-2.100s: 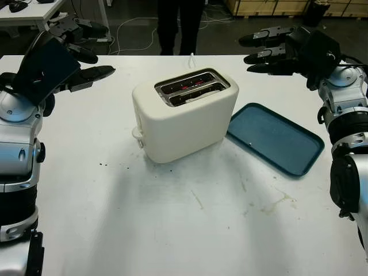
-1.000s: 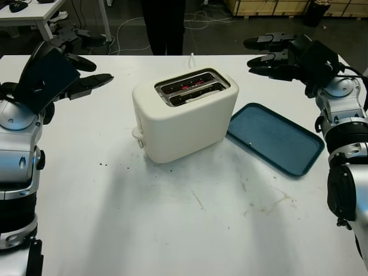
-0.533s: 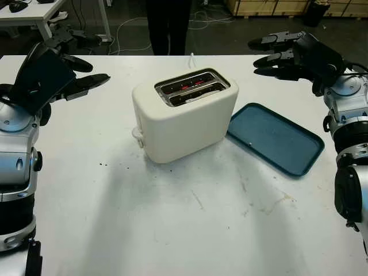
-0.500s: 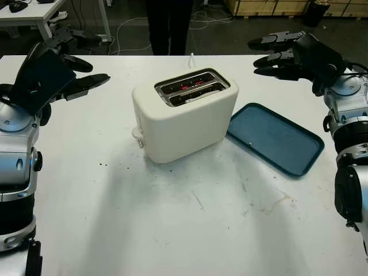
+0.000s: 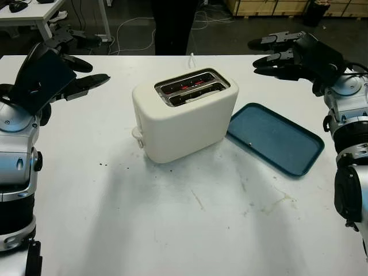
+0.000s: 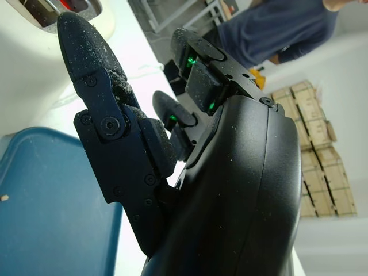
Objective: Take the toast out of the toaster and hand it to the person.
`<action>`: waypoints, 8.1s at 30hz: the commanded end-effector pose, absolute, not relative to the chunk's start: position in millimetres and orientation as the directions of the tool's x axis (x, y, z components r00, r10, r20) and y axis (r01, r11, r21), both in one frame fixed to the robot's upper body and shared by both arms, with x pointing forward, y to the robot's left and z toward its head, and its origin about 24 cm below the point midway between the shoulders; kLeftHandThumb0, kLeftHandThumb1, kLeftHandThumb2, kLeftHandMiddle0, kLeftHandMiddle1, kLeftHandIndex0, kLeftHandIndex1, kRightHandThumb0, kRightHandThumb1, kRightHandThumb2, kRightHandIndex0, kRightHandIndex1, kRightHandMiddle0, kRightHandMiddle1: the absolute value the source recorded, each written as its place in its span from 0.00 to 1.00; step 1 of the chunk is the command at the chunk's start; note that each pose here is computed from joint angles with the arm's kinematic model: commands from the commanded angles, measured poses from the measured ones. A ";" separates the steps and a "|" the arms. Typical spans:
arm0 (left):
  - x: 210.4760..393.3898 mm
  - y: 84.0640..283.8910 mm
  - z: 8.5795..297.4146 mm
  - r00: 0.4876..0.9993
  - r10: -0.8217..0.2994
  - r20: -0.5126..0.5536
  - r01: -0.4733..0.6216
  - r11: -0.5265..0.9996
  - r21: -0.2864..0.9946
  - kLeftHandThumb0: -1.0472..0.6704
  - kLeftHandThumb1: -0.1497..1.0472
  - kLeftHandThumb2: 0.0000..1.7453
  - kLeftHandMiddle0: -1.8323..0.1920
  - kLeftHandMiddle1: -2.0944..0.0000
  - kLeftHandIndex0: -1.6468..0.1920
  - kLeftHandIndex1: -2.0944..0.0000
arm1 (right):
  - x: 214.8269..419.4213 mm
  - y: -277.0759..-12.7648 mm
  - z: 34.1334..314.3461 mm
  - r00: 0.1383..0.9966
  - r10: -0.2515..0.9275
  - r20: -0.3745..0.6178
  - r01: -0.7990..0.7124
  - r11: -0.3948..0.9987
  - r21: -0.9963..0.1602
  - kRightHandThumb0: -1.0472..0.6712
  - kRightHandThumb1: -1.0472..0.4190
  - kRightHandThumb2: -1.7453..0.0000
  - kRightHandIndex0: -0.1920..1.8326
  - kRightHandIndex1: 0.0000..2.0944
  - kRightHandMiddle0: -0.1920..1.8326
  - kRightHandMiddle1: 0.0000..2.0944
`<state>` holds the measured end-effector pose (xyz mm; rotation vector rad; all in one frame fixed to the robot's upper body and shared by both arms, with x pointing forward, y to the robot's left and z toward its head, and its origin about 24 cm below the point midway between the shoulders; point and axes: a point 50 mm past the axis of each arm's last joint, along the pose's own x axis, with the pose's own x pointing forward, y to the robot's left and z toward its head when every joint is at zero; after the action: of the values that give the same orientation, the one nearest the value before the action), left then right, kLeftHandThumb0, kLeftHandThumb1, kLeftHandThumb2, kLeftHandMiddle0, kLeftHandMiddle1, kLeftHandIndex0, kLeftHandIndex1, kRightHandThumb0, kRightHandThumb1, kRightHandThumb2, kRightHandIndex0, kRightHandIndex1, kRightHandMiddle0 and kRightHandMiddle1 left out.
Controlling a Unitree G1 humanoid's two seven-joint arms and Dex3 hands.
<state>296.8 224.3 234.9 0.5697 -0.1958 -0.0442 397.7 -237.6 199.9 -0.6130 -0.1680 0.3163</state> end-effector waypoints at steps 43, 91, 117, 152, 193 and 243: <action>296.8 223.6 239.1 0.981 -0.088 0.174 -0.021 0.839 0.544 0.42 0.88 0.01 0.87 0.39 0.80 0.62 | 398.8 -234.7 197.4 0.936 0.347 0.062 -0.257 0.790 -0.556 0.10 0.16 1.00 0.40 0.22 0.45 0.00; 298.2 221.7 240.9 0.980 -0.093 0.177 -0.020 0.835 0.550 0.42 0.88 0.00 0.87 0.39 0.80 0.63 | 398.4 -234.5 197.2 0.933 0.353 0.066 -0.260 0.790 -0.555 0.10 0.16 1.00 0.38 0.27 0.46 0.00; 297.8 221.8 240.8 0.980 -0.091 0.176 -0.021 0.836 0.549 0.41 0.88 0.00 0.87 0.39 0.80 0.63 | 399.1 -232.5 197.0 0.931 0.360 0.056 -0.272 0.789 -0.550 0.09 0.16 1.00 0.37 0.28 0.46 0.00; 298.4 220.7 240.7 0.980 -0.095 0.176 -0.017 0.837 0.547 0.41 0.88 0.00 0.87 0.38 0.80 0.63 | 399.1 -232.8 198.4 0.929 0.364 0.060 -0.274 0.788 -0.551 0.10 0.16 1.00 0.37 0.28 0.46 0.00; 298.1 220.5 242.1 0.979 -0.092 0.180 -0.022 0.837 0.547 0.42 0.88 0.00 0.87 0.39 0.79 0.63 | 398.5 -232.8 199.1 0.929 0.365 0.067 -0.268 0.784 -0.560 0.10 0.16 1.00 0.38 0.27 0.46 0.00; 298.9 219.9 242.3 0.979 -0.095 0.182 -0.019 0.840 0.543 0.43 0.88 0.00 0.88 0.37 0.80 0.61 | 398.7 -232.3 198.6 0.926 0.372 0.069 -0.278 0.793 -0.543 0.10 0.17 1.00 0.37 0.28 0.46 0.00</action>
<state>298.7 220.9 238.0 0.5675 -0.1901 -0.0488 398.0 -234.4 196.1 -0.5719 -0.1620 0.3469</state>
